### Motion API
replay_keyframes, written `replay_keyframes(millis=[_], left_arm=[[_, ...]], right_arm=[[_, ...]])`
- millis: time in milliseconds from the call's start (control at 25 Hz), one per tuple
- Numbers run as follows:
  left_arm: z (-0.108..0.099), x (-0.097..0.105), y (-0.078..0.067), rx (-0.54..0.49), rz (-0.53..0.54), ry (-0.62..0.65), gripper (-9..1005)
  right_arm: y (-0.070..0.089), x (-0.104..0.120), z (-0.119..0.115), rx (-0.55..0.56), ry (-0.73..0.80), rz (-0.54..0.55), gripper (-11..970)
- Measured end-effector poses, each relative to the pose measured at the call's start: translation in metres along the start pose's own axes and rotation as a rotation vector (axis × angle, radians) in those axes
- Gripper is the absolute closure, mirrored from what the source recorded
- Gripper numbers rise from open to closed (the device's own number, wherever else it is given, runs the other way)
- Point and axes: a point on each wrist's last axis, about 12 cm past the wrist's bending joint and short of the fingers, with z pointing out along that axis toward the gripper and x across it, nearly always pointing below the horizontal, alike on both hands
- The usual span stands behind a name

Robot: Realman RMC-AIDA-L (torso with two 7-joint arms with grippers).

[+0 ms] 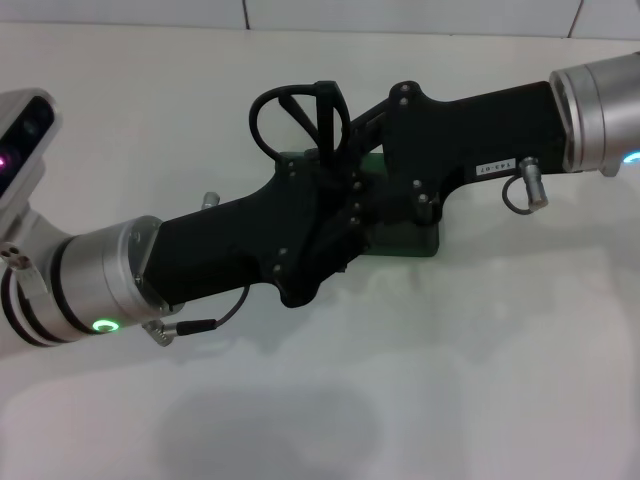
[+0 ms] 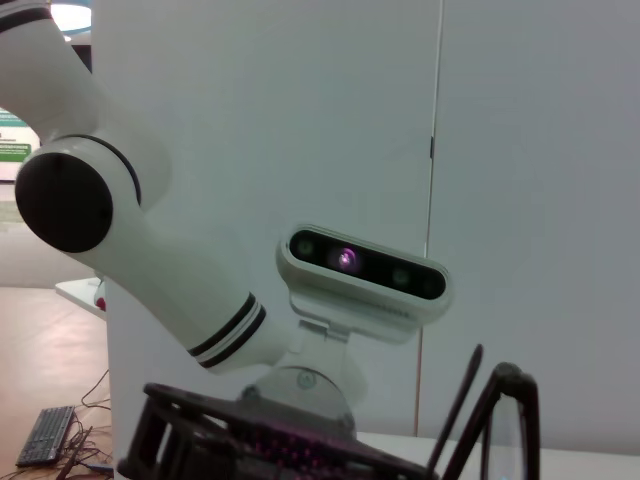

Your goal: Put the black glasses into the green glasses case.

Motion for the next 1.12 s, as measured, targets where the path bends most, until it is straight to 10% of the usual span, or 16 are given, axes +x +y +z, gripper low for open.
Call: replay_keyframes(millis=[1120], left_arm=[[-0.012,0.004,-0.003,-0.075,-0.007,-0.013,969]], right_arm=[[0.002,0.001,-0.014,0.053,-0.029,0.003,873]])
